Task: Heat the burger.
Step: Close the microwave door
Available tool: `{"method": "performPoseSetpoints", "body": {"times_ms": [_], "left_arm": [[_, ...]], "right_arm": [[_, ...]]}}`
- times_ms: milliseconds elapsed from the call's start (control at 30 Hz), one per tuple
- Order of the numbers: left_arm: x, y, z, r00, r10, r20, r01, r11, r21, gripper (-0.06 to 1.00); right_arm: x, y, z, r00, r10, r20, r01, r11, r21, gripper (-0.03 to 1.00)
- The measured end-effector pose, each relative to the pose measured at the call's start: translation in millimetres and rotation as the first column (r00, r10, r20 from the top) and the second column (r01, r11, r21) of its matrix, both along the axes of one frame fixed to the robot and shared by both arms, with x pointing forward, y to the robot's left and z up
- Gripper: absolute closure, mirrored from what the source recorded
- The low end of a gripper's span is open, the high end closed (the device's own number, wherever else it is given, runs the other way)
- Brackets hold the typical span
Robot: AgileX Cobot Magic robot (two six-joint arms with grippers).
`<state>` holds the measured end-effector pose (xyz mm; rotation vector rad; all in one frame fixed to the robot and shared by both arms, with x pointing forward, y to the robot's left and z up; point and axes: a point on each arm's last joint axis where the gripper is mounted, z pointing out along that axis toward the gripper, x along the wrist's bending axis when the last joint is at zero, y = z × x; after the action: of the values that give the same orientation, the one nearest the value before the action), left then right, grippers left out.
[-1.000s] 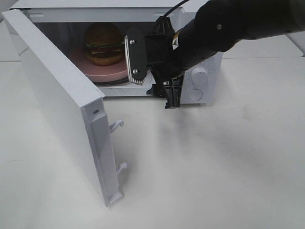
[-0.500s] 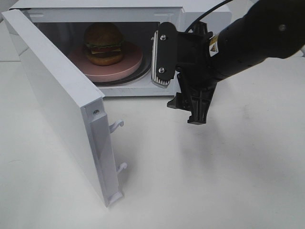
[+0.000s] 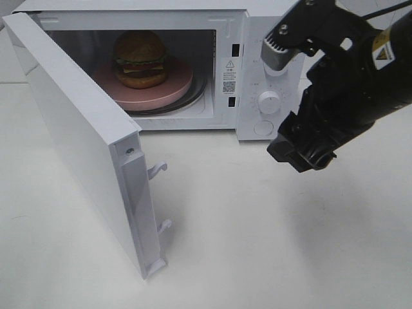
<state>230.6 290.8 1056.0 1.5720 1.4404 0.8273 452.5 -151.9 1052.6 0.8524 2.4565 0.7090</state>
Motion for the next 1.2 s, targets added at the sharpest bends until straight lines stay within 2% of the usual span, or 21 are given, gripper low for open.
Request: {"method": "performPoseSetpoints", "body": {"times_ms": [33,67,133,167,200,267,300,500,700,967,1067,1133,1200], "left_arm": [[0.0,0.0,0.0,1.0,0.0,0.0,0.0,1.0,0.0,-0.02],[0.0,0.0,0.0,1.0,0.0,0.0,0.0,1.0,0.0,-0.02],[0.0,0.0,0.0,1.0,0.0,0.0,0.0,1.0,0.0,-0.02],[0.0,0.0,0.0,1.0,0.0,0.0,0.0,1.0,0.0,-0.02],[0.0,0.0,0.0,1.0,0.0,0.0,0.0,1.0,0.0,-0.02],[0.0,0.0,0.0,1.0,0.0,0.0,0.0,1.0,0.0,-0.02],[0.0,0.0,0.0,1.0,0.0,0.0,0.0,1.0,0.0,-0.02],[0.0,0.0,0.0,1.0,0.0,0.0,0.0,1.0,0.0,-0.02],[0.0,0.0,0.0,1.0,0.0,0.0,0.0,1.0,0.0,-0.02],[0.0,0.0,0.0,1.0,0.0,0.0,0.0,1.0,0.0,-0.02],[0.0,0.0,0.0,1.0,0.0,0.0,0.0,1.0,0.0,-0.02],[0.0,0.0,0.0,1.0,0.0,0.0,0.0,1.0,0.0,-0.02],[0.0,0.0,0.0,1.0,0.0,0.0,0.0,1.0,0.0,-0.02]], "right_arm": [[-6.6,-5.3,4.1,0.997,-0.064,-0.043,0.065,0.998,0.024,0.2],[-6.6,-5.3,4.1,0.997,-0.064,-0.043,0.065,0.998,0.024,0.2],[-15.8,-12.7,8.9,0.982,-0.153,-0.11,0.158,0.986,0.044,0.2],[-15.8,-12.7,8.9,0.982,-0.153,-0.11,0.158,0.986,0.044,0.2],[-22.3,-18.0,10.5,0.967,-0.202,-0.156,0.209,0.977,0.034,0.2],[-25.5,-20.6,11.0,0.958,-0.224,-0.179,0.232,0.972,0.025,0.2],[-30.6,-24.7,11.6,0.941,-0.26,-0.215,0.268,0.963,0.007,0.2],[-44.5,-35.7,14.7,0.904,-0.323,-0.281,0.321,0.946,-0.054,0.2],[-55.8,-44.2,23.8,0.894,-0.345,-0.285,0.347,0.937,-0.044,0.2],[-75.4,-59.1,41.2,0.9,-0.362,-0.245,0.382,0.924,0.038,0.2],[-81.0,-67.0,35.8,0.882,-0.394,-0.257,0.418,0.907,0.044,0.2],[-85.5,-86.5,22.0,0.832,-0.482,-0.274,0.508,0.861,0.028,0.2],[-87.1,-90.9,19.9,0.821,-0.501,-0.274,0.527,0.849,0.028,0.2]]}}
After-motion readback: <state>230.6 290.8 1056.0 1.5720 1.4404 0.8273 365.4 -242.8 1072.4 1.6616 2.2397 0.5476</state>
